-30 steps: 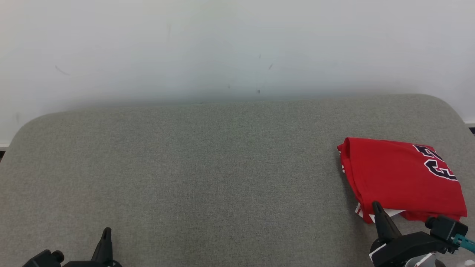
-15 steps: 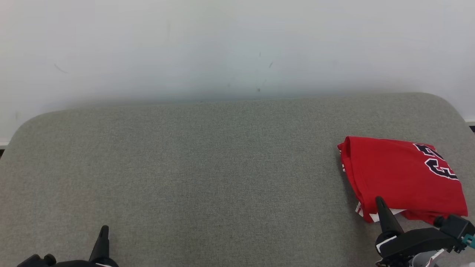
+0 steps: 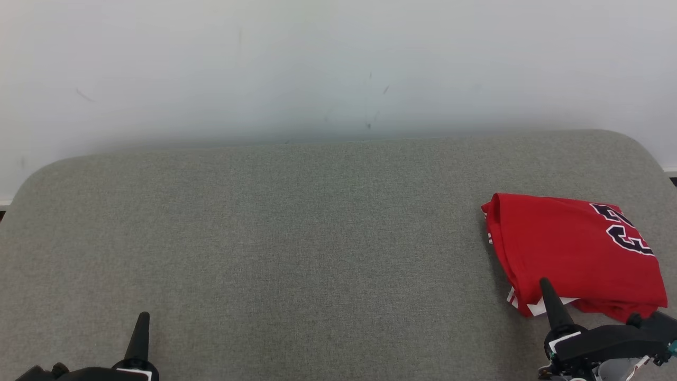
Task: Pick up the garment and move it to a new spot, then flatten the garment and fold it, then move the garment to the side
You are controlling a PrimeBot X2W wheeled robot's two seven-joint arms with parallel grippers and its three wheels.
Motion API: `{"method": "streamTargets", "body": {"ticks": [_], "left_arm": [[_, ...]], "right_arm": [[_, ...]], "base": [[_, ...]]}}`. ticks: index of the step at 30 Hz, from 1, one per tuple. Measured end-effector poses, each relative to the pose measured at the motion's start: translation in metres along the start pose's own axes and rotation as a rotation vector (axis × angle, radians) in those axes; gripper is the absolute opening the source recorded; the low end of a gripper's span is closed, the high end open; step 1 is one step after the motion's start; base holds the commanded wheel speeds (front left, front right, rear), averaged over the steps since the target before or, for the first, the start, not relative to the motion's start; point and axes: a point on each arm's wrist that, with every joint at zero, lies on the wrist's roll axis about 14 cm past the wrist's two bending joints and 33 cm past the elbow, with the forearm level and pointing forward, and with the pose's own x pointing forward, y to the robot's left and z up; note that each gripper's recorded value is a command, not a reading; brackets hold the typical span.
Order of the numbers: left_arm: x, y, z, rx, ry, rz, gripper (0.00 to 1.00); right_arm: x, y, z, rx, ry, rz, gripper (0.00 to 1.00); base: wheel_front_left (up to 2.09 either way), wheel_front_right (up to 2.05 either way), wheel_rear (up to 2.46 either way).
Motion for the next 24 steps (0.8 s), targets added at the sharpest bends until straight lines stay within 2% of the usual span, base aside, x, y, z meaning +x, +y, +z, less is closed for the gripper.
{"method": "streamTargets", "body": {"ticks": [24], "left_arm": [[0.002, -0.007, 0.013, -0.327, -0.029, -0.063, 0.00]], "right_arm": [[0.005, 0.007, 0.008, 0.329, -0.016, 0.037, 0.00]], "base": [[0.00, 0.00, 0.00]]}}
